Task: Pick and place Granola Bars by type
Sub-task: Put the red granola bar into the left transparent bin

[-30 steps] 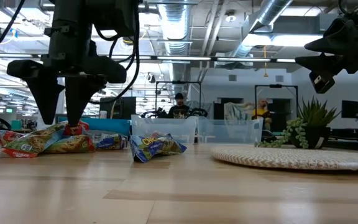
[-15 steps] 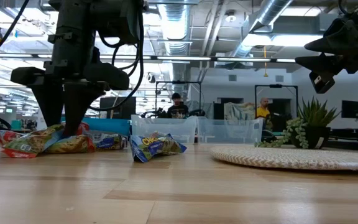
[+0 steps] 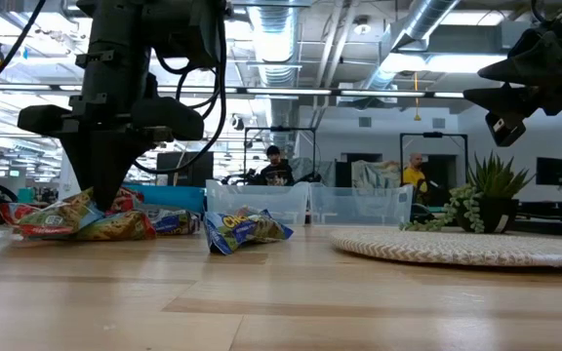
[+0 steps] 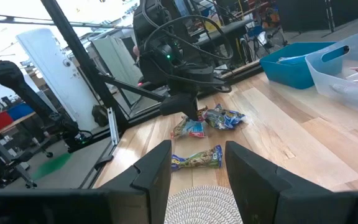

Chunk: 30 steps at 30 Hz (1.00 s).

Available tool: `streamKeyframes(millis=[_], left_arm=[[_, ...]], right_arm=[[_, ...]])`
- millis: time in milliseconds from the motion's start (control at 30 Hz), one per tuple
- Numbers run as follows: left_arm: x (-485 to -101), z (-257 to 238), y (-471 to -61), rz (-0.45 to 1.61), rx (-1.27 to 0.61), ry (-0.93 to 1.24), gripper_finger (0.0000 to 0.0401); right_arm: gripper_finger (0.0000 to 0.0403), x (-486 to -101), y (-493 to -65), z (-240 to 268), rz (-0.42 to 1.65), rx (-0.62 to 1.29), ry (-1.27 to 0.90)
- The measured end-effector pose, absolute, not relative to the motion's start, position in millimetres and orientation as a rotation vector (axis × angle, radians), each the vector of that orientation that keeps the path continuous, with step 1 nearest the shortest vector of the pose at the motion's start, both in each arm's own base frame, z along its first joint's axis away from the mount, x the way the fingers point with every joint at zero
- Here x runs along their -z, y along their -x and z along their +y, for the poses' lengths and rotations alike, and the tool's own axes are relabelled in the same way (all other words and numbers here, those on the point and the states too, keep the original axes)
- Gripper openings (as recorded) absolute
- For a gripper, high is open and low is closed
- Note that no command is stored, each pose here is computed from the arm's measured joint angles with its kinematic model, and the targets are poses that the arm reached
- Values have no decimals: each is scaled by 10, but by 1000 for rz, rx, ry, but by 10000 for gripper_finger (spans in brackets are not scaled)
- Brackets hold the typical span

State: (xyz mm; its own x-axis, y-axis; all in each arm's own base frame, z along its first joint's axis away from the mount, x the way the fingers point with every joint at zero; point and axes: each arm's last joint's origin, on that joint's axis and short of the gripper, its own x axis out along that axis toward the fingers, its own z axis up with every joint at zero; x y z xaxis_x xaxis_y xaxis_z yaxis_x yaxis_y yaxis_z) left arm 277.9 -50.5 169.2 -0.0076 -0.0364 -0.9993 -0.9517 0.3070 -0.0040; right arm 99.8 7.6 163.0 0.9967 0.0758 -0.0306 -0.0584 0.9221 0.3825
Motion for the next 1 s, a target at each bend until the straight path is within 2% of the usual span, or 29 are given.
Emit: streamKeyframes(millis=[200,633,1000], left_arm=[[-1692,-506,-2783,1368,-955,1006,46],[-1846,-519,-2891,1306,-898,1004,37],[-2367,-346,-2852,992,-884,926,36]], right_arm=[[143,-1630,-998,76,45,-69,-391],[143,-1630,-998,76,45,-69,-391],[142,-1631,-998,76,45,-69,-392]])
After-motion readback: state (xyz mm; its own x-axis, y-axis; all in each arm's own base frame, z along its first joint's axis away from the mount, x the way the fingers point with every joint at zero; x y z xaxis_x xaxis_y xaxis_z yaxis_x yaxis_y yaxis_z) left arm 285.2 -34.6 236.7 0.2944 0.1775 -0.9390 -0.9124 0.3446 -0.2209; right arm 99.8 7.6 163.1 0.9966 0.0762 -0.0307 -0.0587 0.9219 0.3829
